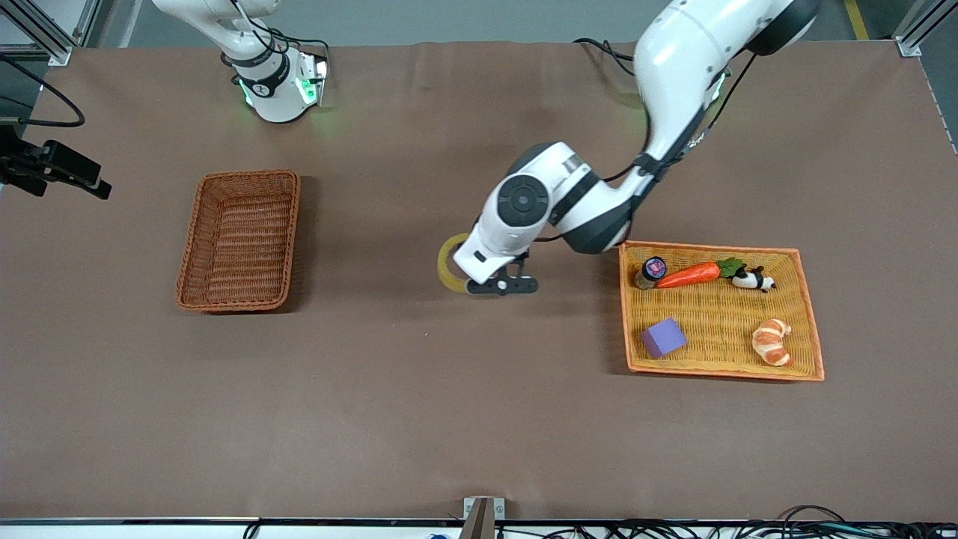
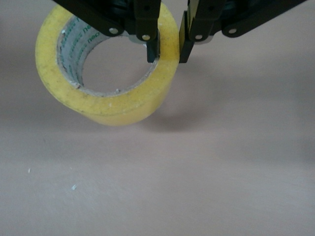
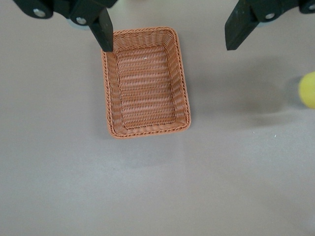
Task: Move tape to another basket
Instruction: 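Lift the tape roll with the left gripper and carry it off the tray, then set the tape roll on the table and open the left gripper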
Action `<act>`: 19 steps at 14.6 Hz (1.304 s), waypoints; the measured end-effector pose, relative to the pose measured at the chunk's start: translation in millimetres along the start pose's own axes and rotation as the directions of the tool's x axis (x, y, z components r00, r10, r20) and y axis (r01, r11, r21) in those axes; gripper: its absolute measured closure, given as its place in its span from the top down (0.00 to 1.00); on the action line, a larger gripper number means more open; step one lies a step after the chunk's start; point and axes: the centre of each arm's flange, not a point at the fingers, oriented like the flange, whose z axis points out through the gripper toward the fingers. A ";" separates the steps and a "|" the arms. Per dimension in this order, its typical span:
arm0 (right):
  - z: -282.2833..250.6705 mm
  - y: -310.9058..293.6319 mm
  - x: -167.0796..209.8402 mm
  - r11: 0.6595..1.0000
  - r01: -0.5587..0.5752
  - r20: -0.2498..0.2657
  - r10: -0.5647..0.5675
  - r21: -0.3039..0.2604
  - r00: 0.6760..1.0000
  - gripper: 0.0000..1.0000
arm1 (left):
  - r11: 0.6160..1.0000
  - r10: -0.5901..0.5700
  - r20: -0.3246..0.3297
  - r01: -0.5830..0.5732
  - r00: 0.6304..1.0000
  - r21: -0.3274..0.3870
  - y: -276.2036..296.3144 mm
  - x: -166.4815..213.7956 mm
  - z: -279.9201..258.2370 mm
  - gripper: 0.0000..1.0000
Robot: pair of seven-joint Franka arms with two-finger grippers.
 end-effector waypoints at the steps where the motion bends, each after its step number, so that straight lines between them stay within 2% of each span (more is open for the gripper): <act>1: 0.1 0.0 0.0 1.000 0.000 0.000 0.000 0.000 1.000 1.00 | 1.000 0.016 -0.017 -0.016 1.000 0.009 10.4 -7.6 18.8 0.21; 5: 0.2 -0.4 0.0 1.000 0.001 0.000 -0.001 0.000 1.000 1.00 | 0.997 0.062 -0.085 -0.057 0.994 0.057 31.3 -26.9 85.5 0.21; 6: 0.2 -0.7 0.1 1.000 0.002 0.000 -0.002 0.000 1.000 1.00 | 0.997 0.065 -0.094 -0.060 0.993 0.055 33.7 -26.2 83.9 0.25; 8: 0.4 -2.3 0.4 1.000 0.004 -0.001 -0.004 0.001 1.000 1.00 | 0.997 0.063 -0.122 -0.057 0.990 0.055 31.6 -16.2 73.8 0.42; 10: 2.5 -8.6 2.1 1.000 0.016 -0.003 -0.016 0.002 1.000 1.00 | 0.997 0.060 -0.174 -0.051 0.983 0.057 27.5 0.1 40.7 0.63; 12: 10.0 -35.9 6.5 0.998 0.062 -0.008 -0.062 0.005 0.998 1.00 | 0.997 0.016 -0.233 0.001 0.972 0.072 5.9 26.8 -32.7 0.81; 14: 31.4 -90.0 11.2 0.996 0.092 0.007 -0.092 0.008 0.996 1.00 | 0.994 -0.062 -0.297 0.085 0.953 0.067 -47.9 57.2 -143.6 0.99; 17: 94.1 -193.6 14.5 0.998 0.061 0.026 -0.062 0.031 0.998 1.00 | 0.987 -0.074 -0.343 0.118 0.936 0.108 -165.1 72.2 -293.6 1.00; 19: 149.8 -257.0 8.4 0.998 0.024 0.026 -0.025 0.059 0.999 1.00 | 0.985 -0.013 -0.349 0.072 0.937 0.157 -239.3 68.7 -358.1 1.00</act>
